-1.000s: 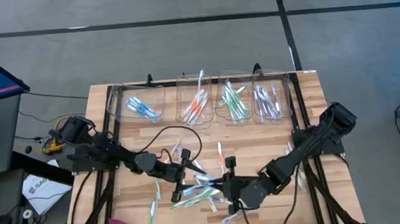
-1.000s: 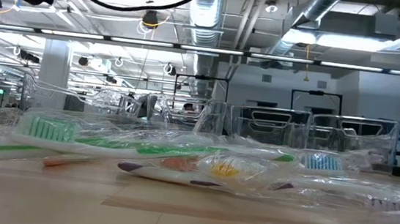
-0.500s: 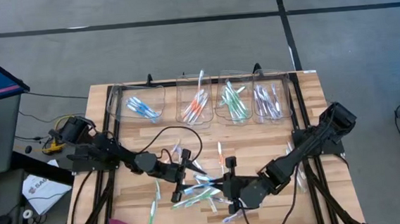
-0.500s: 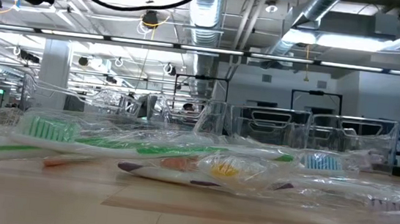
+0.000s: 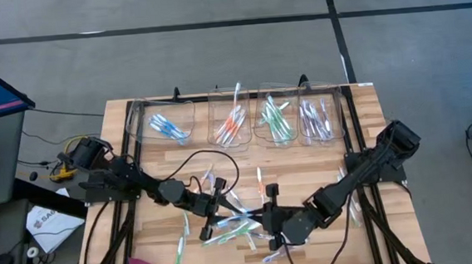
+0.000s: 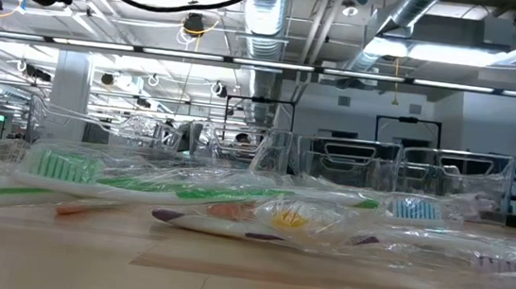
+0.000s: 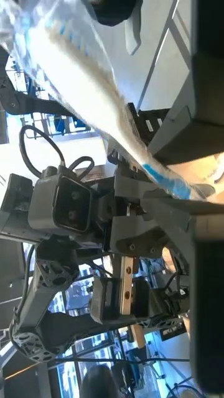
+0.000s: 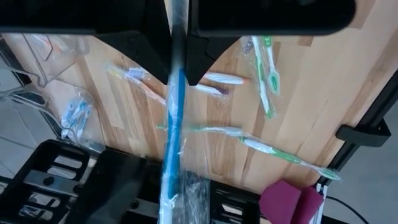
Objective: Pick & Place Toothbrushes
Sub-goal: Put the blue toothbrush into the left transparent bin
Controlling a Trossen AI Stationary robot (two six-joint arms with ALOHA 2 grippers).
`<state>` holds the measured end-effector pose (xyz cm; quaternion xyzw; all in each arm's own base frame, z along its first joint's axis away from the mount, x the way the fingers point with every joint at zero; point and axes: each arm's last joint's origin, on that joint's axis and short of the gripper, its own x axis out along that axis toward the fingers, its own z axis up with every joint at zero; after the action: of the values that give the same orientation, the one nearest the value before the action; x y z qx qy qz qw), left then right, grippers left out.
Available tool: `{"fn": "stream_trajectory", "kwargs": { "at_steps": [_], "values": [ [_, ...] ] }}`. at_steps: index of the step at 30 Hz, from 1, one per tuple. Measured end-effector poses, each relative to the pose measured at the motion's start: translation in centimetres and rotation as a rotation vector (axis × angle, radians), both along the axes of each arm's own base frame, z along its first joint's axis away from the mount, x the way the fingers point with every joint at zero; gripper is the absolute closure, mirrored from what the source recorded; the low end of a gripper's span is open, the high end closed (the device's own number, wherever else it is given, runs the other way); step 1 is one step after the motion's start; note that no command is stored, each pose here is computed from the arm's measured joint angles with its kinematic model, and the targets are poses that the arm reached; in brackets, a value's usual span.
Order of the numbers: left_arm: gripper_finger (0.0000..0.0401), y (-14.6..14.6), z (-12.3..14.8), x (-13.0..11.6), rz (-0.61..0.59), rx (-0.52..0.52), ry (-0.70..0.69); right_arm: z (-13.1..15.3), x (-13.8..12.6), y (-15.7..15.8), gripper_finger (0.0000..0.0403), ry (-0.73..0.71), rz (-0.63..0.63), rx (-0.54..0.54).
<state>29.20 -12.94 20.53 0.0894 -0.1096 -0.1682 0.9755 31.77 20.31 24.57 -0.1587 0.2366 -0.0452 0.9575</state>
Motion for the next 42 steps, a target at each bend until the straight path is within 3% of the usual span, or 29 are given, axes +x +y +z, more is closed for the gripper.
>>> {"fn": "stream_trajectory", "kwargs": {
  "at_steps": [6, 8, 21, 29, 38, 42],
  "values": [
    [0.0382, 0.0, -0.1, 0.0, 0.005, 0.004, 0.005, -0.2, 0.1, -0.3, 0.0383, 0.022, -0.009, 0.038],
    [0.0387, 0.0, -0.1, 0.0, 0.009, 0.003, 0.008, -0.3, 0.1, -0.3, 0.037, 0.03, -0.01, 0.082],
    [0.0388, 0.1, 0.1, -0.1, 0.029, 0.013, 0.043, -1.2, -1.1, 0.2, 0.0165, 0.123, -0.003, 0.033],
    [0.0388, 1.9, 3.3, -2.7, 0.21, 0.061, 0.227, -0.9, -3.0, 0.9, 0.0134, 0.24, -0.008, -0.028],
    [0.0388, 6.3, 8.0, -7.1, 0.543, 0.084, 0.286, 0.5, -3.7, 0.6, 0.0133, 0.304, -0.106, 0.0],
    [0.0388, 7.9, 10.7, -8.7, 0.705, 0.167, 0.352, 0.1, -4.1, 0.1, 0.0132, 0.357, -0.153, -0.015]
  ]
}}
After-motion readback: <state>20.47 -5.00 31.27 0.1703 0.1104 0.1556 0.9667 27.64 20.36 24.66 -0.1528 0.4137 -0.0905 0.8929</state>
